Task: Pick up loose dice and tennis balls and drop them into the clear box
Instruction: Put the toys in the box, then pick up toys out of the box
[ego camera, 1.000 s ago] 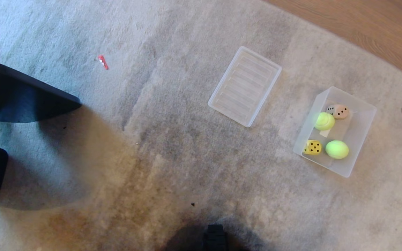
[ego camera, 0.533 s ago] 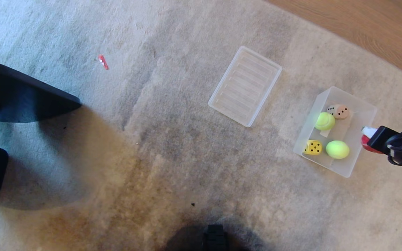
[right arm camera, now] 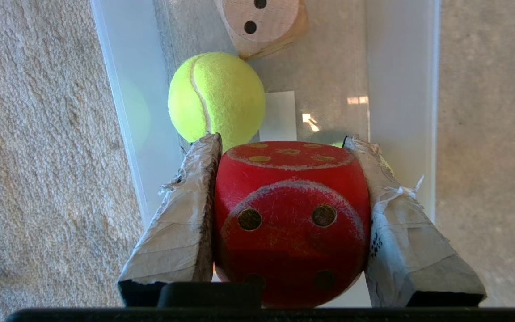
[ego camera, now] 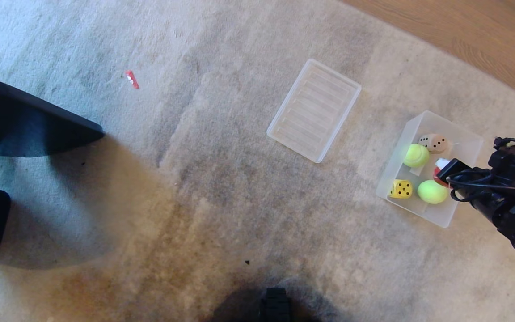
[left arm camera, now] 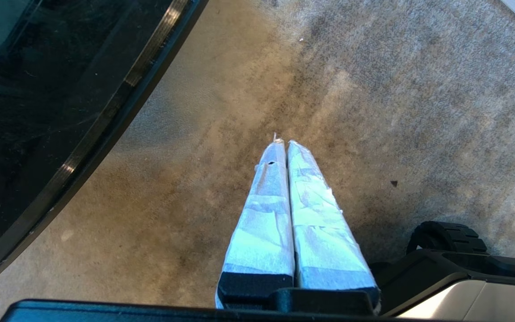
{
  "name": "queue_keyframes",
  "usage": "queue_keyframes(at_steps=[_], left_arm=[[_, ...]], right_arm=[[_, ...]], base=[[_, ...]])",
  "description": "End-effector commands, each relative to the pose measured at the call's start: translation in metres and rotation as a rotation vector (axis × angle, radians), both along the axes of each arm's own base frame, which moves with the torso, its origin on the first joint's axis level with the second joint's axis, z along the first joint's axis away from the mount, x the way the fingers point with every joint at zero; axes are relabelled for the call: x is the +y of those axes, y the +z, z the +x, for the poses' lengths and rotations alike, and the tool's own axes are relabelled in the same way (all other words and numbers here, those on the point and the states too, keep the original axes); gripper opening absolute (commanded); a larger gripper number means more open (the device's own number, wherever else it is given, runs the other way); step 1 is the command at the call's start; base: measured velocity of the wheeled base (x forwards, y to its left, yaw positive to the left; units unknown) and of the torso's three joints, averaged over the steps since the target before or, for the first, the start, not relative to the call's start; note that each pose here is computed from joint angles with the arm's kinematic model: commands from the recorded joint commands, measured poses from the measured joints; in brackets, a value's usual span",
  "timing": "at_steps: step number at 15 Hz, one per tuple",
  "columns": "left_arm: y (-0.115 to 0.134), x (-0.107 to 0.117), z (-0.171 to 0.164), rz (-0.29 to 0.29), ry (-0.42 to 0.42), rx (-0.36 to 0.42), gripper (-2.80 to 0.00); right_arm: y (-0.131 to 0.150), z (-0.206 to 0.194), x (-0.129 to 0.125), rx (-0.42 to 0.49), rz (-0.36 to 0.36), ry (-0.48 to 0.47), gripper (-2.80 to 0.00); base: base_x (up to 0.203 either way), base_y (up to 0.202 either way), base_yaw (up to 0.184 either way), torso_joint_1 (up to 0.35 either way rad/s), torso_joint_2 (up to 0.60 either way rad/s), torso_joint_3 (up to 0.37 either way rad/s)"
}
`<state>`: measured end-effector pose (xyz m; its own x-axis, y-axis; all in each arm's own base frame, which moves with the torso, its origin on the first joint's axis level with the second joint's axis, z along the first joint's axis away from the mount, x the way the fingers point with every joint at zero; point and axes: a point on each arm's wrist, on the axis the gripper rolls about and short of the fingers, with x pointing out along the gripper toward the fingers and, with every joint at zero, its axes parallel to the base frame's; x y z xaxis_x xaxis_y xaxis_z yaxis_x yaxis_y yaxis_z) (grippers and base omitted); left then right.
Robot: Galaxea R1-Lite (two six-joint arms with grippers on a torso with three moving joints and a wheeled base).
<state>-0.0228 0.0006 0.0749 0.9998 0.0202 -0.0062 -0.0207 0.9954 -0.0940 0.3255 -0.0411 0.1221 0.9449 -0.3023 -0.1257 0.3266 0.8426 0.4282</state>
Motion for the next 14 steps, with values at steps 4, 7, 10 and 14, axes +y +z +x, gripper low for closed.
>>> queue_keyframes(at_steps=[4,7,10,14], left_arm=[[0.000,0.000,0.000,-0.001,0.001,0.001,-2.80],[0.000,0.000,0.000,-0.001,0.001,0.001,-2.80],[0.000,0.000,0.000,-0.001,0.001,0.001,-2.80],[0.000,0.000,0.000,-0.001,0.001,0.001,-2.80]], right_arm=[[-0.019,0.012,-0.001,0.033,0.013,0.007,0.00],[-0.017,0.012,-0.001,0.025,0.010,0.007,0.00],[0.008,-0.001,0.001,-0.039,0.000,0.007,0.00],[0.068,-0.047,0.010,-0.138,-0.016,0.022,-2.80]], base=[[0.000,0.000,0.000,0.000,0.00,0.000],[0.000,0.000,0.000,0.000,0.00,0.000],[0.000,0.000,0.000,0.000,0.00,0.000],[0.000,0.000,0.000,0.000,0.00,0.000]])
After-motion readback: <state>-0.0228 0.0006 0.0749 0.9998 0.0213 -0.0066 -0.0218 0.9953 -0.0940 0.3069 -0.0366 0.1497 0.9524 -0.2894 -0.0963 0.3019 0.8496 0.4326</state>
